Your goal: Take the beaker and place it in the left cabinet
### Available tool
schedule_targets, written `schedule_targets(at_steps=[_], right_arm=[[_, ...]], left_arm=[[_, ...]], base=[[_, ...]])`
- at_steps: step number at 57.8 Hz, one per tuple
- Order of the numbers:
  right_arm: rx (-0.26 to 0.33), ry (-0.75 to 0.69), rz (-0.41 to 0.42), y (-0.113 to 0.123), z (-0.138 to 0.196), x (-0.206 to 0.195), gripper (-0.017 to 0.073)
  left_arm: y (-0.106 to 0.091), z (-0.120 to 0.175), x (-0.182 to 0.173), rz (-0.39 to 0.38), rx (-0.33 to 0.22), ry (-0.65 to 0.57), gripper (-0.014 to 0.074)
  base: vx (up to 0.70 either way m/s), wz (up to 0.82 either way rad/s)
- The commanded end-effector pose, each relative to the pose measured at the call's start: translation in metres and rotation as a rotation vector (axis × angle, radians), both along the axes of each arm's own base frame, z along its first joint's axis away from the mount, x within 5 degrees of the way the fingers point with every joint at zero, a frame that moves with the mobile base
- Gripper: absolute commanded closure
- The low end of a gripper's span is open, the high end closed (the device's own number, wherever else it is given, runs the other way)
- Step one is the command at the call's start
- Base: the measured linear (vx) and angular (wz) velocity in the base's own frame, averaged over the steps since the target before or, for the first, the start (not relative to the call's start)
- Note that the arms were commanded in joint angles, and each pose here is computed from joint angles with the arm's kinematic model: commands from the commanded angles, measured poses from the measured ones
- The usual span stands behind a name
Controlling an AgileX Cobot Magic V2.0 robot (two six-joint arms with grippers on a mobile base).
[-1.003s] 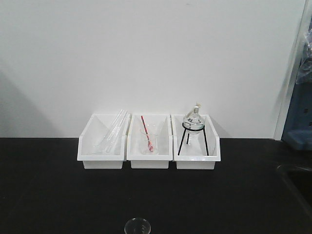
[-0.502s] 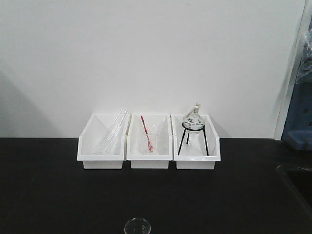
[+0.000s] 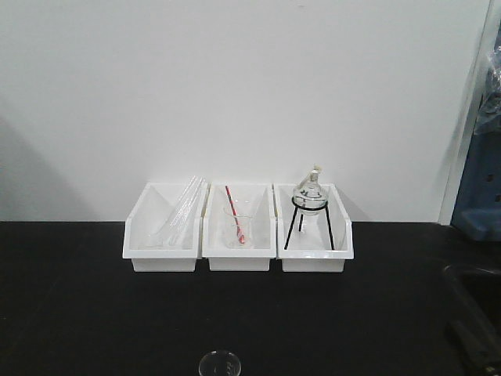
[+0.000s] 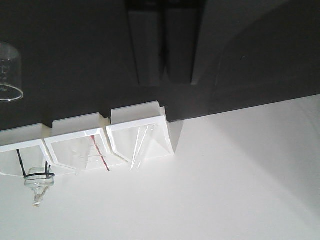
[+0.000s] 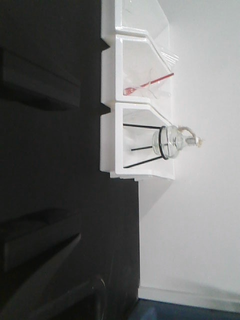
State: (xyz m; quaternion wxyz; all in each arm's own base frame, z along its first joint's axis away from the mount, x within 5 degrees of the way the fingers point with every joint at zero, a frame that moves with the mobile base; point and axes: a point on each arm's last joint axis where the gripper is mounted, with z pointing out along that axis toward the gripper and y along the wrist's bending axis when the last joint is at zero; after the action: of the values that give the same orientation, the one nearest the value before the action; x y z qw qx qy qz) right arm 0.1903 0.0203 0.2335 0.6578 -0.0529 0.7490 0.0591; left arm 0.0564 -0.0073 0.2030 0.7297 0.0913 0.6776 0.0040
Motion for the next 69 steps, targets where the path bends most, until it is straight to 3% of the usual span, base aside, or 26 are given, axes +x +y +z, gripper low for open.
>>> schedule_targets(at_steps=[1,5,11,22,29,38,46,69], right_arm=[[-0.022,-0.144,0.12,0.011,0.01,0.014,0.0043],[-0.076,-0.154,0.281,0.024,-0.001,0.018,0.0043],[-0.076,-0.154,0.475,0.04,-0.013,0.024,0.0043],[-0.061,-0.09,0.638,0.06,-0.036,0.039,0.0012],[-0.067,-0.04,0.728,0.087,-0.049,0.048,-0.0025],[-0.088,0.0,0.727,0.115,-0.062,0.068,-0.0042],[-0.053,0.031,0.705,0.134,-0.073,0.082,-0.0041],[-0.061,0.049,0.777,0.175,-0.102,0.113,-0.0041]], left_arm=[[0.0,0.002,-0.001,-0.004,-0.015,-0.076,0.0592],[0.0,0.002,-0.001,-0.004,-0.015,-0.076,0.0592],[0.0,0.002,-0.001,-0.004,-0.015,-0.076,0.0592],[0.0,0.002,-0.001,-0.004,-0.015,-0.076,0.0592],[0.0,0.002,-0.001,-0.004,-0.015,-0.076,0.0592],[0.0,0.002,-0.001,-0.004,-0.015,-0.076,0.0592],[0.0,0.002,-0.001,-0.004,-0.015,-0.076,0.0592],[0.0,0.002,-0.001,-0.004,-0.015,-0.076,0.0592]], base=[[0.0,0.0],[0.0,0.0],[0.0,-0.01],[0.0,-0.01],[0.0,0.0],[0.0,0.0],[0.0,0.0],[0.0,0.0]])
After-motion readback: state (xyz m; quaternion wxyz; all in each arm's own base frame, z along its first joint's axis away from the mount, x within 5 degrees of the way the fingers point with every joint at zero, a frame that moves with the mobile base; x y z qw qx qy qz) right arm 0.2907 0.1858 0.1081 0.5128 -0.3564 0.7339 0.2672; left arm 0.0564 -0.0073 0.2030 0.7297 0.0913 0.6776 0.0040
